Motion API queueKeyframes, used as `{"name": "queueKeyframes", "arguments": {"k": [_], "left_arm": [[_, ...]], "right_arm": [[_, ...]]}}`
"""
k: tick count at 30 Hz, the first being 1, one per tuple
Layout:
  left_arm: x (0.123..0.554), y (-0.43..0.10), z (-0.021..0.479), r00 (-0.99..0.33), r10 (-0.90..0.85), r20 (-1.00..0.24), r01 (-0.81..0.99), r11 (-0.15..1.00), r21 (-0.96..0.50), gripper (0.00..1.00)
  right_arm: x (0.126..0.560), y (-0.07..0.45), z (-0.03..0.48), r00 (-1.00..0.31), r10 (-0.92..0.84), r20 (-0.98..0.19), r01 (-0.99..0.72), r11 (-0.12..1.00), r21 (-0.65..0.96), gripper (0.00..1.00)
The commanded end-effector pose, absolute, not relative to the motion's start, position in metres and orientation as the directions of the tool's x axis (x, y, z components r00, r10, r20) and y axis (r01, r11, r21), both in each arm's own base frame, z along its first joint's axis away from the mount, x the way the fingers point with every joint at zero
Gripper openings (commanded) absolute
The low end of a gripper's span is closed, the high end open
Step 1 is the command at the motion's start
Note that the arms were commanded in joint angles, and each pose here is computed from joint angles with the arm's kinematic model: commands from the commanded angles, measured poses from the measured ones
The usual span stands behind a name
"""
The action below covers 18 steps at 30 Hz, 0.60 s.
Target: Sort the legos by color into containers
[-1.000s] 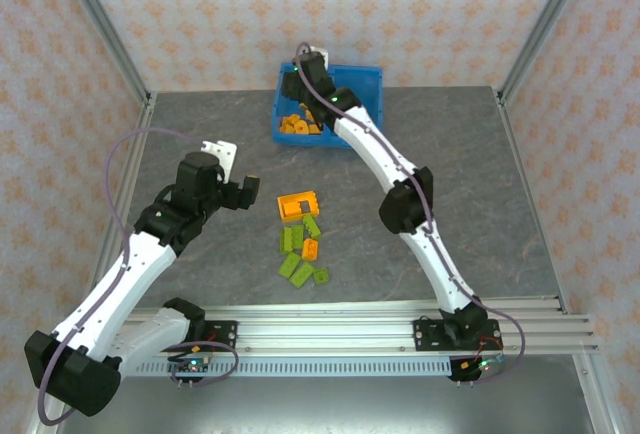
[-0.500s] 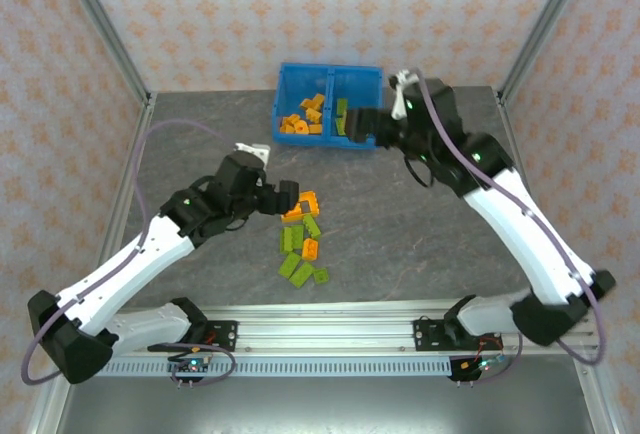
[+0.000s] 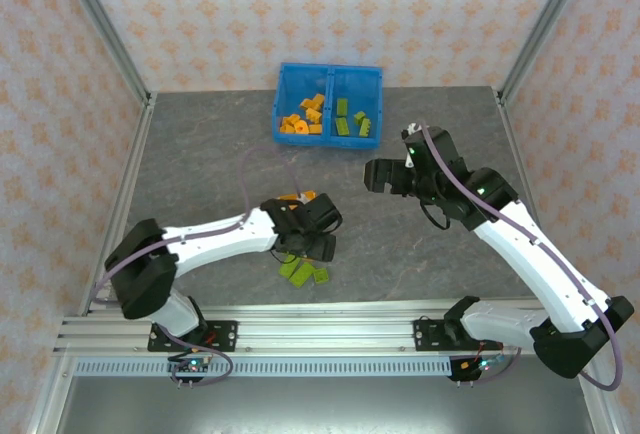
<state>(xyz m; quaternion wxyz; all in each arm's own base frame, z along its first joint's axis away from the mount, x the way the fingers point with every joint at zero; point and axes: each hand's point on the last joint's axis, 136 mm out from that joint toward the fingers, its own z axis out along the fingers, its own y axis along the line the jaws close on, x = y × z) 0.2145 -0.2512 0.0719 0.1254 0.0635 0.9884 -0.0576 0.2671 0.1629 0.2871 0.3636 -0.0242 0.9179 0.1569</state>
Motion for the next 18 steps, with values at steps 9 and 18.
{"name": "queueKeyframes", "arguments": {"k": [9,18], "left_arm": [[0.232,-0.255,0.039,-0.952,0.106,-0.287,0.12,0.992,-0.031,0.67],[0.227,-0.252,0.015,-0.964,0.096,-0.248,0.103,0.995,-0.013,0.54]], "right_arm": [[0.266,0.151,0.287,-0.724,0.09,-0.684,-0.111,0.963,0.244,1.0],[0.266,0.148,0.289,-0.72,0.103,-0.686,-0.093,0.966,0.242,0.99]]}}
